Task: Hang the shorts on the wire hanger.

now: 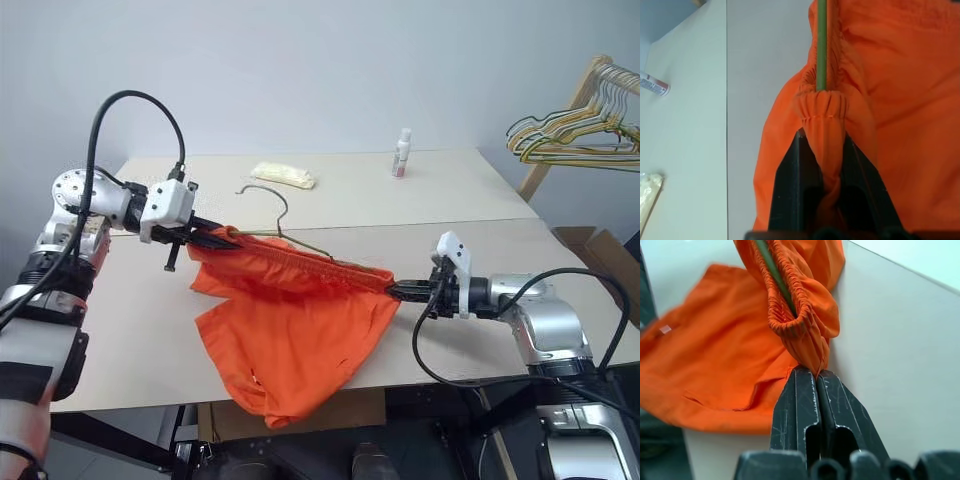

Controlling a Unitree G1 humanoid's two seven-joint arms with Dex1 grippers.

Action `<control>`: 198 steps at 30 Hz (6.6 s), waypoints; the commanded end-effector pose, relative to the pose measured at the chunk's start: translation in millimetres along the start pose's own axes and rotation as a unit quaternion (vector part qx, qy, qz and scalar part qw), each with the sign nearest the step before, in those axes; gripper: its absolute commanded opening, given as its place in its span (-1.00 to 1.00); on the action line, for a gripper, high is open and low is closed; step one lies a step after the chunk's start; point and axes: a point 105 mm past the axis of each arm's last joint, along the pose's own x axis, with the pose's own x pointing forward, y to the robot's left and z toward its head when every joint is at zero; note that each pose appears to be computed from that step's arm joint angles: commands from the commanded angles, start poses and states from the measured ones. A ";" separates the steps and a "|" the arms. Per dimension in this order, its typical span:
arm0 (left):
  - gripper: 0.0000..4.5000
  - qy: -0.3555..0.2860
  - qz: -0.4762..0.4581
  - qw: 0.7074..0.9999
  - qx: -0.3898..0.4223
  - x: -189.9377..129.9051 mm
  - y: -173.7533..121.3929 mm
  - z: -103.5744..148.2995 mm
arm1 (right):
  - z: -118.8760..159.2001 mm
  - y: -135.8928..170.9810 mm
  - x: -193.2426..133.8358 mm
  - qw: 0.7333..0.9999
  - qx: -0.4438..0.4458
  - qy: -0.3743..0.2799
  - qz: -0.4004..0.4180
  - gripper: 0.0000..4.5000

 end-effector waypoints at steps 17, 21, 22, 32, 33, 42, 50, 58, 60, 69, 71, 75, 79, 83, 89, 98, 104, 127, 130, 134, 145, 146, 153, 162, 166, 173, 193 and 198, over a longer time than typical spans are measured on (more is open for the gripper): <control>-1.00 0.017 0.054 0.993 0.101 17.9 24.4 24.6 | 87.8 -3.4 2.5 0.946 -0.318 0.043 -0.057 -0.98; -1.00 0.018 0.051 0.993 0.104 21.8 22.3 23.2 | 89.2 -2.6 8.2 0.938 -0.339 0.047 -0.054 -0.98; -1.00 0.014 0.053 0.993 0.102 22.7 22.6 23.8 | 88.9 -1.1 10.2 0.936 -0.346 0.048 -0.051 -0.98; -1.00 -0.004 0.069 0.993 0.097 24.6 23.7 25.8 | 75.7 3.1 27.4 0.930 -0.359 0.063 -0.033 0.08; -1.00 -0.008 0.069 0.993 0.095 24.1 23.2 26.6 | 71.5 0.0 29.3 0.933 -0.351 0.068 -0.038 0.26; -1.00 0.007 0.050 0.994 0.097 23.7 15.1 19.1 | 61.6 -11.5 31.6 0.969 -0.234 0.050 -0.053 0.99; -1.00 -0.012 0.045 0.994 0.096 26.1 14.9 24.3 | 63.7 0.1 33.6 0.985 -0.170 0.021 -0.015 0.59; -1.00 -0.028 0.033 0.994 0.099 30.7 11.1 28.0 | 67.5 11.1 45.3 0.988 -0.156 -0.001 0.016 -0.64; -1.00 -0.028 0.040 0.994 0.096 31.5 12.0 27.2 | 67.9 13.6 47.2 0.987 -0.159 -0.004 0.024 -0.92; -0.33 -0.031 0.065 0.995 0.075 29.7 14.1 20.6 | 61.4 12.9 44.4 0.989 -0.149 0.001 0.013 -0.98; -0.04 -0.034 0.086 0.994 0.065 27.1 19.2 20.1 | 59.5 11.0 40.4 0.990 -0.142 0.002 0.002 -0.98; 0.56 -0.065 0.137 0.988 0.036 8.9 26.9 21.7 | 50.2 1.8 21.3 0.993 -0.102 0.004 -0.051 -0.98; 1.00 -0.074 0.188 0.979 0.015 -5.8 33.3 17.2 | 45.3 -3.8 2.4 0.992 -0.072 -0.002 -0.102 -0.98; 1.00 -0.116 0.251 0.961 -0.027 -20.9 42.4 17.1 | 40.3 -10.6 -19.8 0.985 -0.032 -0.011 -0.171 -0.98; 1.00 -0.175 0.283 0.941 -0.058 -20.0 43.1 23.7 | 32.6 -15.4 -39.9 0.969 0.014 -0.026 -0.246 -0.98; 1.00 -0.263 0.257 0.928 -0.069 6.7 29.9 56.4 | 26.8 -32.2 -92.4 0.903 0.111 -0.018 -0.415 -0.98; 1.00 -0.297 0.235 0.922 -0.087 22.0 16.3 70.0 | 26.5 -39.8 -129.5 0.837 0.159 -0.014 -0.524 -0.98; 1.00 -0.375 0.231 0.884 -0.157 49.8 0.5 108.2 | 16.8 -77.2 -223.4 0.517 0.345 -0.060 -0.781 -0.98; 1.00 -0.383 0.222 0.883 -0.157 52.0 -5.5 113.6 | 25.8 -86.9 -233.3 0.497 0.343 -0.081 -0.793 -0.98; 1.00 -0.392 0.224 0.877 -0.166 51.9 -7.1 114.6 | 31.9 -98.8 -244.2 0.467 0.346 -0.086 -0.809 -0.98; 1.00 -0.389 0.221 0.881 -0.155 54.3 -8.5 115.7 | 31.8 -119.1 -267.5 0.444 0.377 -0.103 -0.806 -0.98; 1.00 -0.389 0.221 0.881 -0.154 54.7 -8.6 115.8 | 30.5 -120.2 -268.7 0.444 0.383 -0.103 -0.804 -0.98; 1.00 -0.389 0.217 0.882 -0.155 55.0 -11.7 115.8 | 13.5 -125.7 -272.1 0.427 0.473 -0.139 -0.758 -0.98; 1.00 -0.409 0.203 0.877 -0.146 50.3 -18.5 121.7 | 7.0 -128.6 -269.2 0.431 0.461 -0.095 -0.769 -0.98; 1.00 -0.412 0.202 0.877 -0.145 50.3 -19.7 122.3 | 4.8 -129.6 -266.7 0.440 0.430 -0.061 -0.786 -0.98; 1.00 -0.435 0.206 0.865 -0.144 45.7 -19.4 126.6 | 3.1 -130.0 -263.1 0.440 0.418 -0.044 -0.794 0.05; 1.00 -0.441 0.209 0.858 -0.160 38.6 -19.1 125.7 | 124.2 -121.3 -259.5 0.407 -0.046 0.028 -0.912 0.99; 1.00 -0.383 0.244 0.874 -0.175 33.2 -17.9 105.0 | 139.9 -137.3 -191.8 0.557 -0.101 -0.014 -0.824 0.99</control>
